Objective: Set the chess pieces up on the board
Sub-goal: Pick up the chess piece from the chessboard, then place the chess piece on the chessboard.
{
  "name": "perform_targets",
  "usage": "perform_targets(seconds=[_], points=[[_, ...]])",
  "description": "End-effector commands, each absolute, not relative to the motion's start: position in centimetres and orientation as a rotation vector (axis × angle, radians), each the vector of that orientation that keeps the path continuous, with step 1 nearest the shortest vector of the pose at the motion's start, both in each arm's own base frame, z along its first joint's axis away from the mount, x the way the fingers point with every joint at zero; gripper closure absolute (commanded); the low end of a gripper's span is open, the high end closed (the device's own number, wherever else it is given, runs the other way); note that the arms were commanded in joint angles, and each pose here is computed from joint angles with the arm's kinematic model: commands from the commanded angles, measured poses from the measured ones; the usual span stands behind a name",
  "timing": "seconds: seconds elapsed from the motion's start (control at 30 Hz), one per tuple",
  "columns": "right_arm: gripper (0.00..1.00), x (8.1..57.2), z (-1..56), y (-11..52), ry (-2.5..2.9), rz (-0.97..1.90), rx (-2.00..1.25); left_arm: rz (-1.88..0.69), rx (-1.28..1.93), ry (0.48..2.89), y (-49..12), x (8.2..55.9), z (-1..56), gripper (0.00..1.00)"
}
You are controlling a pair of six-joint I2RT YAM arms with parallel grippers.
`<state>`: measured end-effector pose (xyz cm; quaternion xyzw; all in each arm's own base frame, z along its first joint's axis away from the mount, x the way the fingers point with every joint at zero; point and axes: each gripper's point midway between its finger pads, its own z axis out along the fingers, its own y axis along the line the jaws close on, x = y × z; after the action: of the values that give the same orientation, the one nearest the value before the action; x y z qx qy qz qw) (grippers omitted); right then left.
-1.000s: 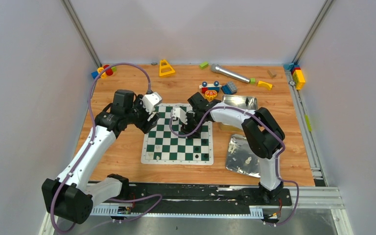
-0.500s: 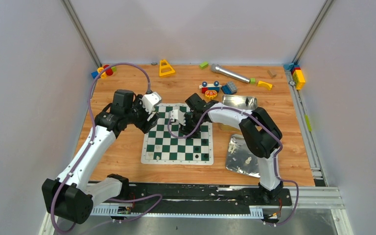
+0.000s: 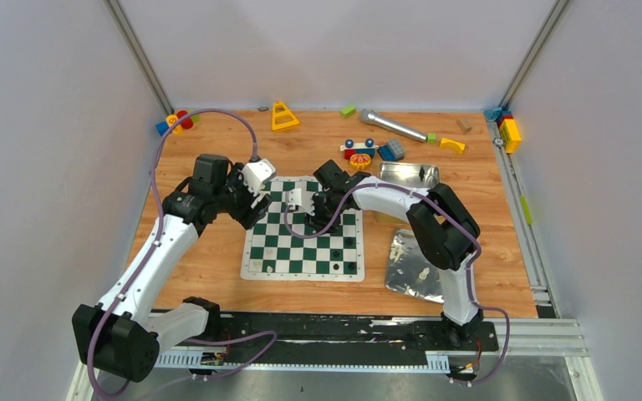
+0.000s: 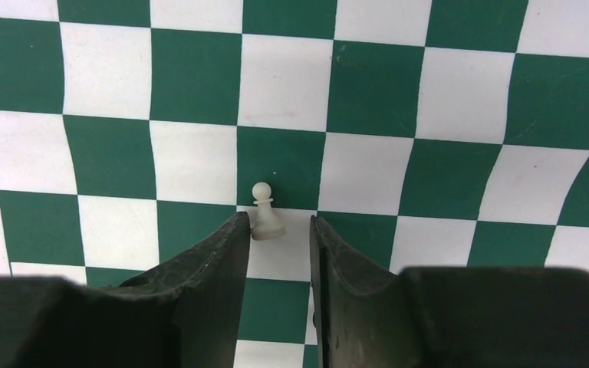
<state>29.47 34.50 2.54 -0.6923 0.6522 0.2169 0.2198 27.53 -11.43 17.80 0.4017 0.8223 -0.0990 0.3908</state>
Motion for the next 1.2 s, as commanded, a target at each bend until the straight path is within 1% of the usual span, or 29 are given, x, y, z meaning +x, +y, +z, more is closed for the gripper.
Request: perform_targets(seconds=[0.0, 0.23, 0.4, 0.67, 0.8, 0.93, 1.0, 1.17], points=[[0.67, 30.1, 3.3, 35.7, 1.741, 0.594, -1.923, -0.241, 1.020, 2.059, -11.2, 27.6, 18.5, 0.18], [0.85, 30.1, 3.6, 35.5, 1.747, 0.584, -1.917, -0.233, 1.012, 2.059, -11.1, 27.6, 18.6, 0.18], [0.92, 29.8, 5.1, 35.5, 1.746, 0.598, -1.882, -0.225, 0.970, 2.059, -10.8, 28.1, 18.8, 0.18], [0.94, 30.1, 9.6, 35.1, 1.798, 0.696, -1.701, -0.260, 0.869, 2.040, -11.1, 29.5, 19.6, 0.19], [0.94, 30.2, 12.5, 34.6, 1.825, 0.802, -1.577, -0.355, 0.885, 1.998, -12.7, 29.9, 19.9, 0.21], [0.94, 30.3, 15.8, 34.4, 1.829, 0.923, -1.447, -0.617, 1.009, 1.875, -16.6, 28.9, 20.7, 0.24], [0.94, 30.4, 17.6, 34.2, 1.822, 0.992, -1.384, -0.685, 1.067, 1.812, -18.0, 28.8, 21.2, 0.26], [0.94, 30.3, 20.7, 33.6, 1.832, 1.188, -1.263, -0.735, 1.248, 1.641, -21.1, 28.2, 21.7, 0.30]])
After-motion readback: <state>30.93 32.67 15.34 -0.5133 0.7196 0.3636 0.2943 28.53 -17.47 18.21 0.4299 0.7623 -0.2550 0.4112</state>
